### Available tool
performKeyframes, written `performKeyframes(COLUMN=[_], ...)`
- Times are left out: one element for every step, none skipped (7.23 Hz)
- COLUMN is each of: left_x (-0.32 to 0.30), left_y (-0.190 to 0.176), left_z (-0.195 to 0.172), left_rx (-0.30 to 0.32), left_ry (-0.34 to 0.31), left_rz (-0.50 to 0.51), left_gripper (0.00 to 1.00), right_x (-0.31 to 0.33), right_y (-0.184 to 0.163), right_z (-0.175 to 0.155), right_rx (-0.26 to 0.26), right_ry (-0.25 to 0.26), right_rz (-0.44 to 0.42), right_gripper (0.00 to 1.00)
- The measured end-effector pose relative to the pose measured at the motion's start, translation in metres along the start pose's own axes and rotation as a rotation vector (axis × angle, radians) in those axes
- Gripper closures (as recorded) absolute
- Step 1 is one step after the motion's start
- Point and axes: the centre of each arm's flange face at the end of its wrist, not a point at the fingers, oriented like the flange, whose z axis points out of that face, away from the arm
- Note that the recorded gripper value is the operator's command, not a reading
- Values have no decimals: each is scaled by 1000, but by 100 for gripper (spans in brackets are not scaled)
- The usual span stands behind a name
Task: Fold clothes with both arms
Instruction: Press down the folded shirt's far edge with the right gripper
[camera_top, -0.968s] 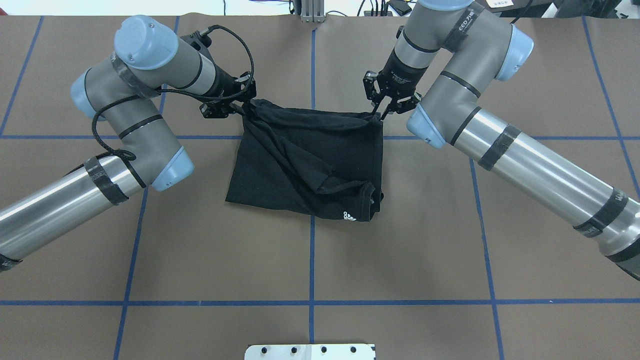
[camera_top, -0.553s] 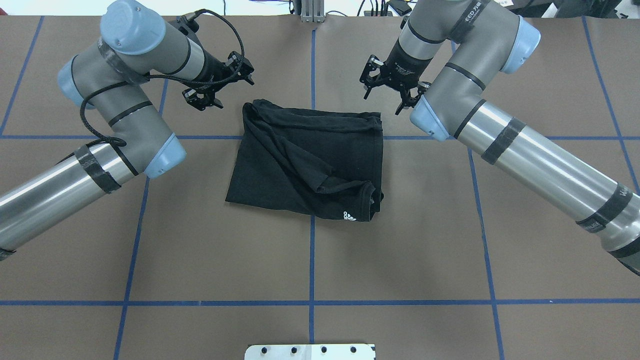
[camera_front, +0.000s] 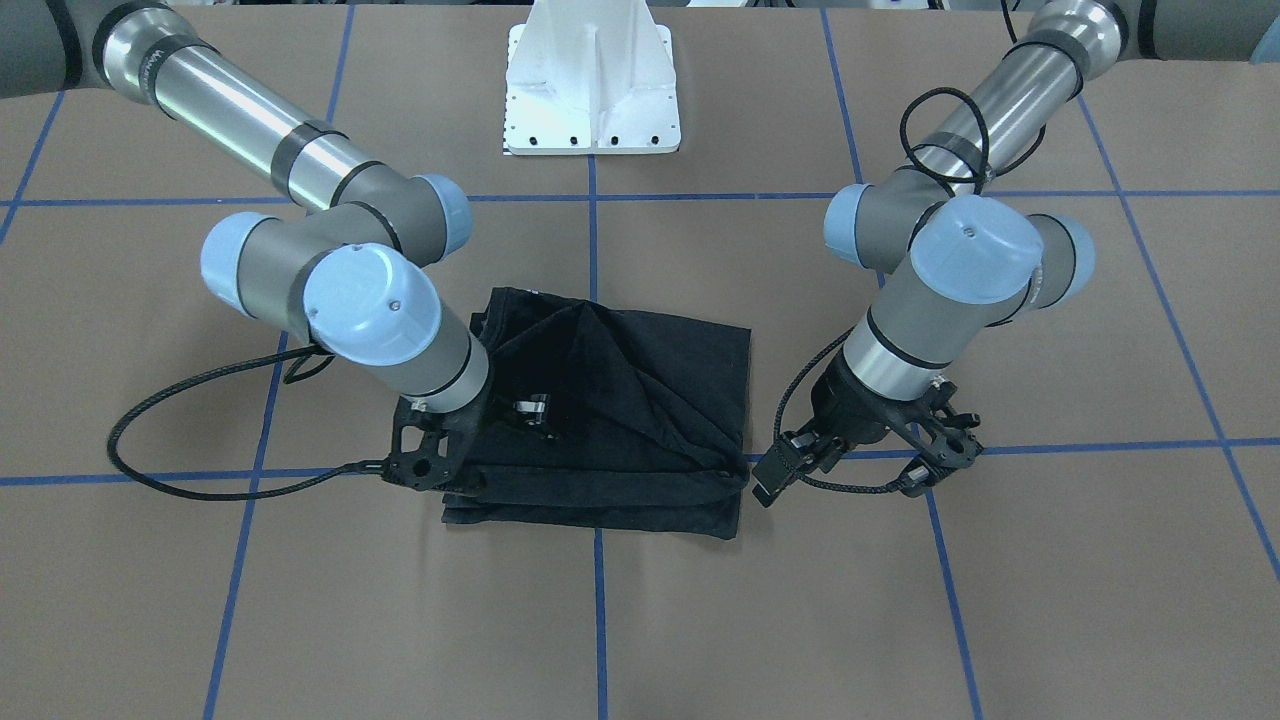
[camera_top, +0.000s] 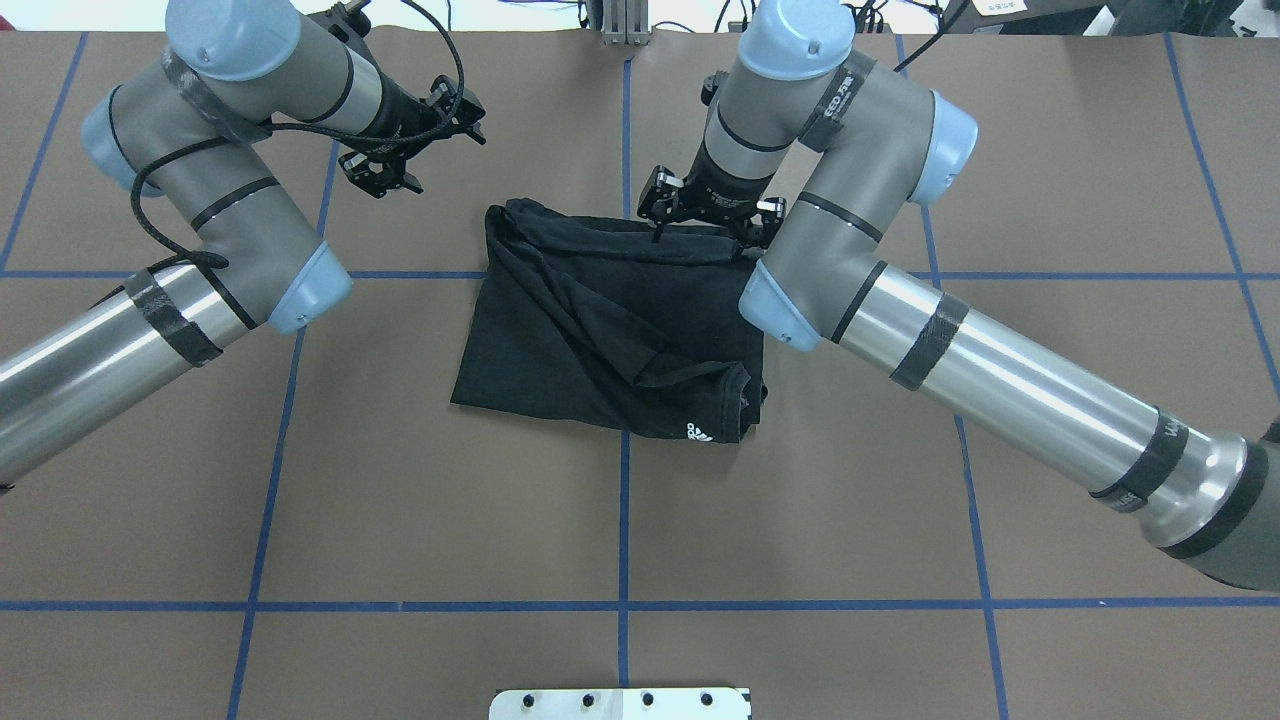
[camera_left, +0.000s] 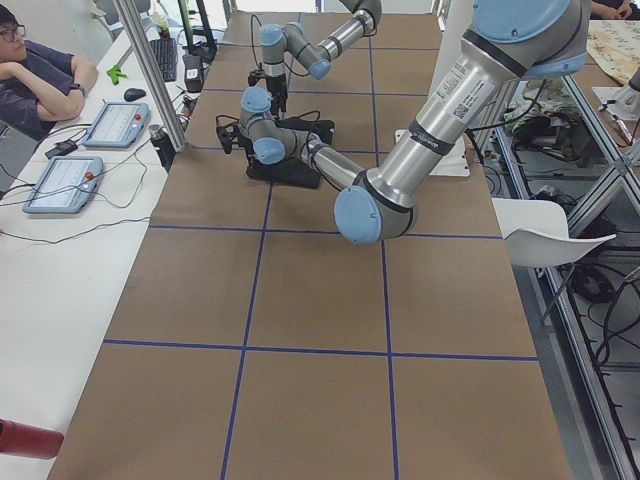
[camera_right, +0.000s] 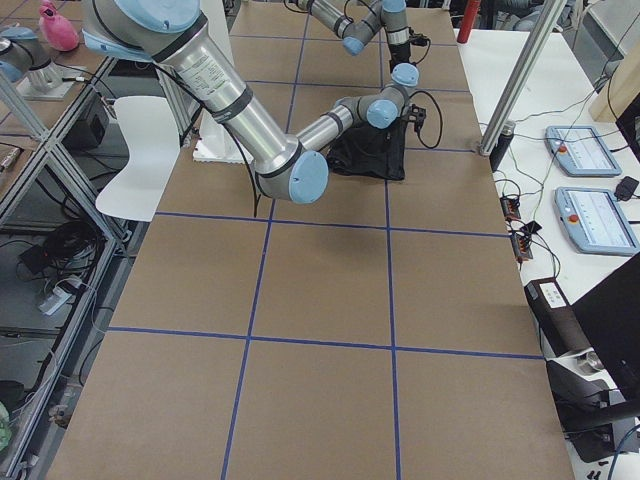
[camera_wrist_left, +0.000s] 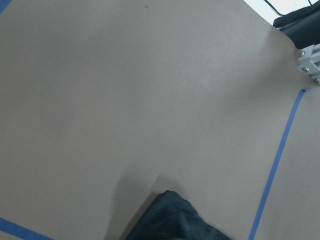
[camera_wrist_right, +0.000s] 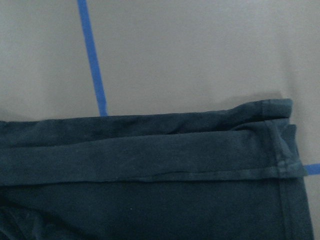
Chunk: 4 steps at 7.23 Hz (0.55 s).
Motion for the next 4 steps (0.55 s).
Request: performKeyframes(left_x=[-3,-5,-5,-5], left_y=[-2,-3,-3,-3], left_z=[0,-1,-1,-1], left_rx=[2,2,1,0], left_ry=[-3,-5,-5,-7], left_rz=[12,18,21,20], left_gripper=[0,0,0,0], right_x=[-8,-11,-9,-4], right_y=[7,14,21,28], right_z=[4,11,19,26], right_rx=[21,39,52,61], right_ry=[-7,-38,-81,-116], right_rz=[-85,-169,-232,-279], right_gripper=[1,2,5,7])
